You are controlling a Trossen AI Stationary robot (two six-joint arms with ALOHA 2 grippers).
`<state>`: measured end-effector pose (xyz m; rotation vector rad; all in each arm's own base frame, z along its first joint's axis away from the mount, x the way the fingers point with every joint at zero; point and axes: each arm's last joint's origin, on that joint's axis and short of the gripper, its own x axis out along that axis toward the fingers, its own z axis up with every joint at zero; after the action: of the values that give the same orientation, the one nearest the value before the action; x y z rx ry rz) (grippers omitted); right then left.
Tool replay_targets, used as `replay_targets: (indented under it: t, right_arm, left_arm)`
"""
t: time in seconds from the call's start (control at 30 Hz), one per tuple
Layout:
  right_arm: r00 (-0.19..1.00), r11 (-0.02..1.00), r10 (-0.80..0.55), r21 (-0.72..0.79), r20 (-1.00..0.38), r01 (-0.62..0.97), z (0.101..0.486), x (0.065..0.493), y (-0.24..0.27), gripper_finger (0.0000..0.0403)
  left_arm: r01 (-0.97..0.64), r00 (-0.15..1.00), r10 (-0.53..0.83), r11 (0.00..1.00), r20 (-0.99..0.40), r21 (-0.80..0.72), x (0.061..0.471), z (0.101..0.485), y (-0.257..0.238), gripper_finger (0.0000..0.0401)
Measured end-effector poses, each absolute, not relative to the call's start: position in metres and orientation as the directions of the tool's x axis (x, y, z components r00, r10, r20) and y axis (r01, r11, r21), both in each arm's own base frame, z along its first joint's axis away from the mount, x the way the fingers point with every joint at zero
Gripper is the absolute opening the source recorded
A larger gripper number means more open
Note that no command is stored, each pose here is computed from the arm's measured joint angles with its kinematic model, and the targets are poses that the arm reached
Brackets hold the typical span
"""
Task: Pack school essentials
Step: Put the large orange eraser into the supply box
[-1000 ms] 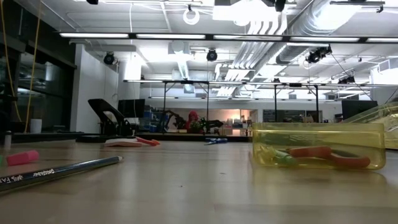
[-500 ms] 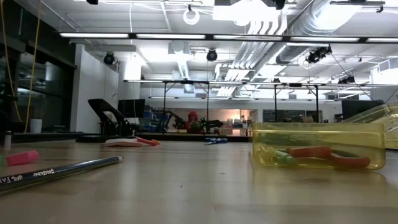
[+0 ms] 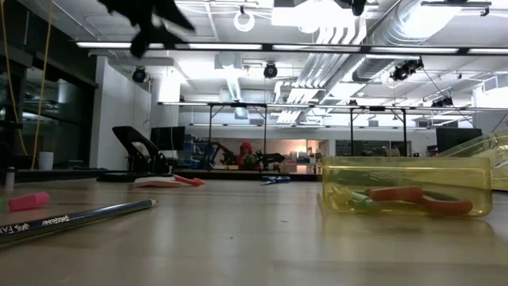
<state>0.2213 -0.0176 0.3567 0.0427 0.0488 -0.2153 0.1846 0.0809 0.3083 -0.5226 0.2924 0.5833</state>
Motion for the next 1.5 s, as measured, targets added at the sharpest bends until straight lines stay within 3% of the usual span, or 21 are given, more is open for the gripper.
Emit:
replay_targets:
  t: [0.2,0.43,0.77,1.17,1.5]
  right_arm:
    - [0.975,0.976,-0.213,0.042,-0.067,0.216,0.355,0.221,-0.018,0.016]
    - [0.963,0.962,-0.261,0.066,-0.067,0.265,0.355,0.221,-0.019,0.016]
    - [0.963,0.961,-0.262,0.068,-0.069,0.267,0.355,0.221,-0.019,0.016]
    - [0.95,0.947,-0.298,0.091,-0.096,0.307,0.352,0.221,-0.02,0.016]
    - [0.94,0.938,-0.326,0.086,-0.102,0.335,0.352,0.22,-0.021,0.016]
  left_arm:
    - [-0.679,0.644,0.274,0.634,-0.714,-0.37,0.227,0.238,0.108,0.0158]
    - [-0.713,0.462,0.167,0.653,-0.871,-0.254,0.248,0.176,0.126,0.0158]
    - [-0.604,0.37,0.172,0.791,-0.913,-0.095,0.276,0.17,0.142,0.0158]
    - [-0.609,0.189,0.123,0.793,-0.974,-0.018,0.282,0.137,0.146,0.0158]
    - [-0.551,0.16,0.123,0.834,-0.979,0.015,0.284,0.134,0.141,0.0158]
